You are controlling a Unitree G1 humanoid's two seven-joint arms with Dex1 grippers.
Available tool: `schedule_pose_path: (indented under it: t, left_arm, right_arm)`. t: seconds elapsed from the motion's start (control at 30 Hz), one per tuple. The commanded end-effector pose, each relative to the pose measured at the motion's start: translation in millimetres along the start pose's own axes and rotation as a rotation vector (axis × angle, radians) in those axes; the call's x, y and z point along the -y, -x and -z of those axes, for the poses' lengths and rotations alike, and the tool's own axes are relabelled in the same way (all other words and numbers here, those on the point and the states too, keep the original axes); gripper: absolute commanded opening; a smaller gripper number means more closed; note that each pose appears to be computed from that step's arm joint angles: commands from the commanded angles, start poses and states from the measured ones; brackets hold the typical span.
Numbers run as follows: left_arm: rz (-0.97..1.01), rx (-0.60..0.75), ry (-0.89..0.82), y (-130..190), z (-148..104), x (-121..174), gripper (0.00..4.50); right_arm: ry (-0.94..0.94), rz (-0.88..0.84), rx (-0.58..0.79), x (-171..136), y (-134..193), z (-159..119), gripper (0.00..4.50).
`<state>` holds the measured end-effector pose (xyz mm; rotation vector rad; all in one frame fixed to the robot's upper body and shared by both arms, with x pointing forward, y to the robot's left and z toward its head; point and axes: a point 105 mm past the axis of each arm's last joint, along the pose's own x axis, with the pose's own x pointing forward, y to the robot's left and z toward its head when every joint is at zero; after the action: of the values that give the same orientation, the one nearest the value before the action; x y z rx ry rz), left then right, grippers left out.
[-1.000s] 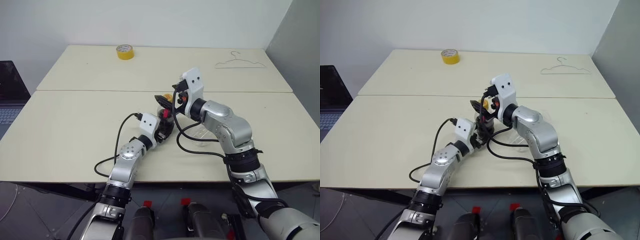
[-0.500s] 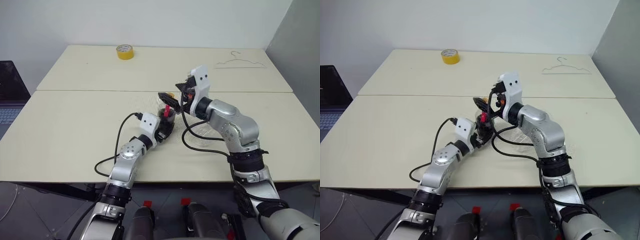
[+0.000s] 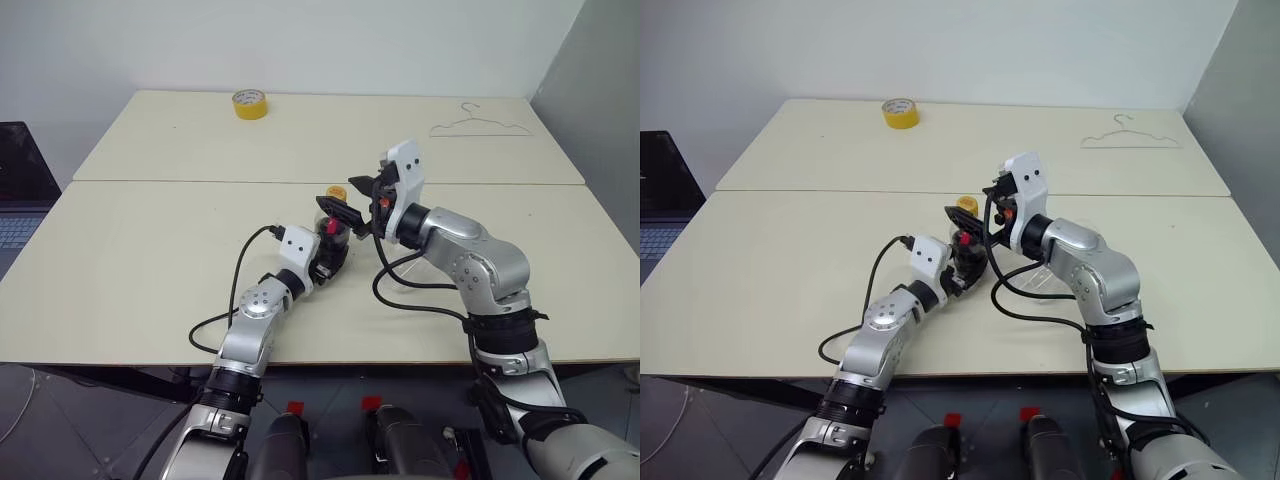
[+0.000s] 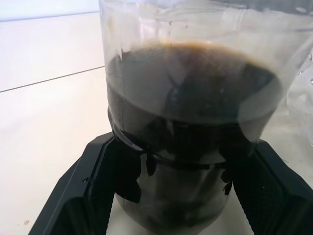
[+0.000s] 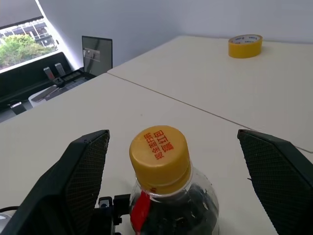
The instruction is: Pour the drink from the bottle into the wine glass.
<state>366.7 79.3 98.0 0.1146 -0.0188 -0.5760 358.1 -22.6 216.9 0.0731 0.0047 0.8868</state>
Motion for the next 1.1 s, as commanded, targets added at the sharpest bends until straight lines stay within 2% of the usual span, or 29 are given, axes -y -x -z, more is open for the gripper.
schedule_pose_path:
  t: [0.03, 0.2, 0.27, 0.7, 0.87, 1.1]
  left_arm:
    - [-0.011, 0.016, -0.020, 1, -5, -4, 3.27]
    - [-0.009, 0.015, -0.020, 1, -5, -4, 3.27]
    - [-0.009, 0.015, -0.020, 1, -4, -4, 3.27]
    - [-0.009, 0.013, -0.020, 0, -4, -3, 3.27]
    - [-0.009, 0.013, -0.020, 1, -3, -3, 3.27]
    - [-0.012, 0.013, -0.022, 1, -4, -4, 3.27]
  right_arm:
    - [0.022, -0.025, 0.063, -6, 5, -18, 3.56]
    - [0.025, -0.024, 0.064, -6, 5, -18, 1.72]
    - [0.026, -0.025, 0.065, -6, 5, -18, 1.22]
    - [0.076, -0.122, 0.108, -15, 9, -25, 1.21]
    - [-0.103, -0.106, 0.166, -6, 10, -32, 1.21]
    - [-0.218, -0.159, 0.158, -15, 12, -27, 1.21]
